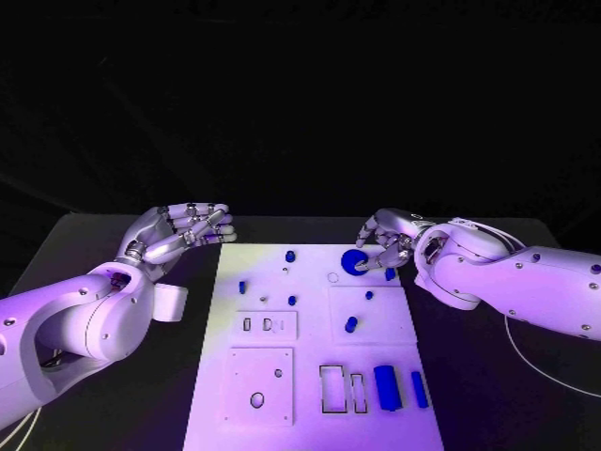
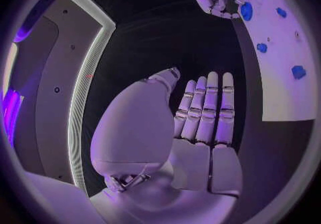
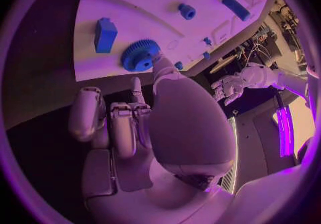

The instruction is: Assemble the parts on the task board

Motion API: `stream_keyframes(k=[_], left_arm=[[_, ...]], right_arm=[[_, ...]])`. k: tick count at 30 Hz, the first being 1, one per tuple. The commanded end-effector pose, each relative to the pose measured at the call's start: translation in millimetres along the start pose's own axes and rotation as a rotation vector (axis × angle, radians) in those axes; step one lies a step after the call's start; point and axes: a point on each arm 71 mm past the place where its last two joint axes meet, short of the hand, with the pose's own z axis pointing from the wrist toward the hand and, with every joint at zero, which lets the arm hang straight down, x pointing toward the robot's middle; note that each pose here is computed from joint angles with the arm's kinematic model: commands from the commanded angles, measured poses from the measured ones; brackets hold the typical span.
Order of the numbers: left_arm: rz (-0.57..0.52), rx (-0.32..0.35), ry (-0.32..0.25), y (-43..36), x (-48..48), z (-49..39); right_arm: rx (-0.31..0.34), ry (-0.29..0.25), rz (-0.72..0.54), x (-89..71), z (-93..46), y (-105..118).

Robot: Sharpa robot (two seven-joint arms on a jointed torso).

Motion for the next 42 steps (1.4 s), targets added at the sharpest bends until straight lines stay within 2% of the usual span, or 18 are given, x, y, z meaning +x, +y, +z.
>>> stream_keyframes(k=[1,23,34,42], left_arm=[[-0.012,0.009,0.019,-1.3,2.5,0.5],[-0.012,0.007,0.019,-1.2,2.7,0.7],[-0.012,0.006,0.018,-1.0,2.1,0.7],[-0.011,0.004,0.018,-0.8,1.7,0.9]], right_arm=[[0.006,0.035,-0.002,4.5,0.8,0.2],[0.011,0.050,-0.003,11.1,5.3,-0.4],[0.001,0.016,-0.008,9.7,4.6,1.1],[-0.057,-0.065,-0.021,5.8,0.0,12.6]])
